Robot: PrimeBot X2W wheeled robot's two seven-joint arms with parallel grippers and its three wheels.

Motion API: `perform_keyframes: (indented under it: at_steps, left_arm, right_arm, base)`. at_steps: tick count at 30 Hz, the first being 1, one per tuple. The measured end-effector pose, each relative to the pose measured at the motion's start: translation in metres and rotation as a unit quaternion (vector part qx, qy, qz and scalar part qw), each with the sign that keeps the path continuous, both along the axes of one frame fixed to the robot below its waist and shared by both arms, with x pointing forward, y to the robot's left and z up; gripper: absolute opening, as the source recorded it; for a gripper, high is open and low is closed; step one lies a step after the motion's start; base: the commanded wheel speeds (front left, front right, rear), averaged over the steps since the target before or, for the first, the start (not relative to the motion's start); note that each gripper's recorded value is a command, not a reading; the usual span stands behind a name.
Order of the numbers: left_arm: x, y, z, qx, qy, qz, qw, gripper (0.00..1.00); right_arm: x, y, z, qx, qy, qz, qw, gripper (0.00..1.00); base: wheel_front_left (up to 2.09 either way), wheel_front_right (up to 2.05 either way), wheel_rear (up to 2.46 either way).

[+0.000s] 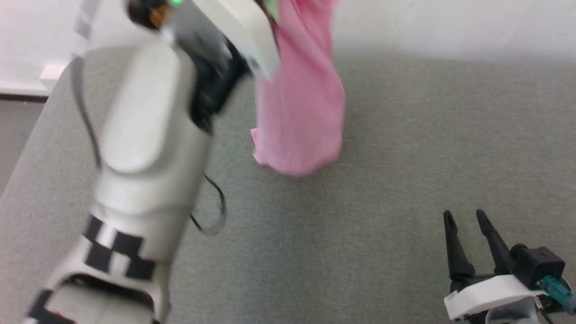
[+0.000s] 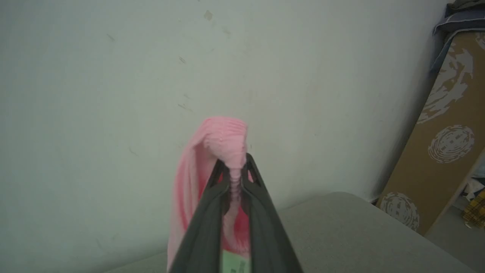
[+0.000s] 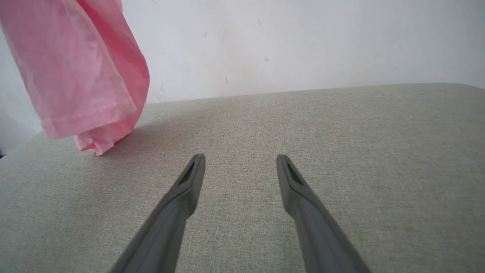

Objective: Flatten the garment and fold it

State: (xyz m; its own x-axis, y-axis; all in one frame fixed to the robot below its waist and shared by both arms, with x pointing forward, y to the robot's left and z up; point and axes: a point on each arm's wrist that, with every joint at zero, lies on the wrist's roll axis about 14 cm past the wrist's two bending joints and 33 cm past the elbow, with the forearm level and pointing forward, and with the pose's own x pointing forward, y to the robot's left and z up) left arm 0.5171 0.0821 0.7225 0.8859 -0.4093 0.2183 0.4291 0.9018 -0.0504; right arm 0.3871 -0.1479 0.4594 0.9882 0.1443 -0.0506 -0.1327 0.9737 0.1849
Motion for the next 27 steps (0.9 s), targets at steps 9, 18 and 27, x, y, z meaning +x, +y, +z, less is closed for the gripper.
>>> perform_keyframes:
  at_steps: [9,18,27]
  left_arm:
    - [-0.069,-0.063,-0.233,0.075,0.31,-0.076,0.945,0.0]
    - [-0.148,-0.075,-0.331,0.05,0.505,-0.091,0.857,0.67]
    - [-0.113,-0.08,-0.241,-0.129,0.402,-0.084,0.903,1.0]
  right_arm:
    - [-0.02,-0.025,0.006,0.003,-0.007,-0.04,0.999,1.0]
    - [-0.029,-0.037,0.007,0.008,-0.007,-0.059,0.998,1.0]
    - [-0.031,-0.028,0.012,0.014,-0.014,-0.046,0.999,1.0]
  base:
    - [0.0,0.0,0.0]
    - [0.0,0.0,0.0]
    - [0.0,0.0,0.0]
